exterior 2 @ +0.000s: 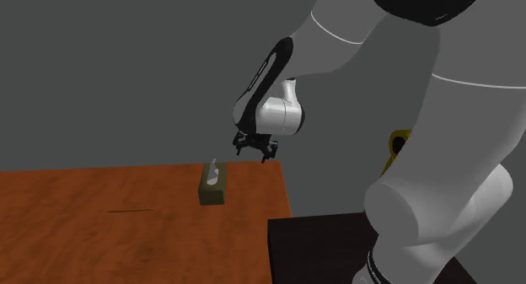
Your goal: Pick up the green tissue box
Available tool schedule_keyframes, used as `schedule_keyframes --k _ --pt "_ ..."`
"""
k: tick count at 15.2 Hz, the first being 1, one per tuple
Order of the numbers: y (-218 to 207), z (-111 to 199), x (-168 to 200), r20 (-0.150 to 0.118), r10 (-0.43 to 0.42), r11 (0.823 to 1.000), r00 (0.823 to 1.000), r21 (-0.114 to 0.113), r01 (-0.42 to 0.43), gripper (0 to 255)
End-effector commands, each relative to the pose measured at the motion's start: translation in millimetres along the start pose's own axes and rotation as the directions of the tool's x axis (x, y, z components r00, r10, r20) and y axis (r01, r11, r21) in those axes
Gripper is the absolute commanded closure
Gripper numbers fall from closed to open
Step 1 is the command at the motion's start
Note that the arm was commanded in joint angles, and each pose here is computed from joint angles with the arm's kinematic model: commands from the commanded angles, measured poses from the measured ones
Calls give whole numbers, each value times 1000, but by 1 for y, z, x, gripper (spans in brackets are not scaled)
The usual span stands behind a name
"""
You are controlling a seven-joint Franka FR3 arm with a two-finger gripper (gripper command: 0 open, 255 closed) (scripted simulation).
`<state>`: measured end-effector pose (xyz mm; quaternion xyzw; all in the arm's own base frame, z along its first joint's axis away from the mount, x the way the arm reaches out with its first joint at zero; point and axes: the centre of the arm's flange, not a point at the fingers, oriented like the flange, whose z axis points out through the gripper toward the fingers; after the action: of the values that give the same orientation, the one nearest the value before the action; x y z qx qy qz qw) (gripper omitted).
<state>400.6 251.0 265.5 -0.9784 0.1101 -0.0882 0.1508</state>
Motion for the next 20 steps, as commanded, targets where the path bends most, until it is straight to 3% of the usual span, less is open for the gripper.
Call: schedule_keyframes --k 1,15,20 --pt "-15 19 4 -22 5 1000 1000 23 -4 0" --pt "-124 138 42 -160 40 985 986 173 -12 0" --pt "-118 158 40 -161 41 985 986 174 -12 0"
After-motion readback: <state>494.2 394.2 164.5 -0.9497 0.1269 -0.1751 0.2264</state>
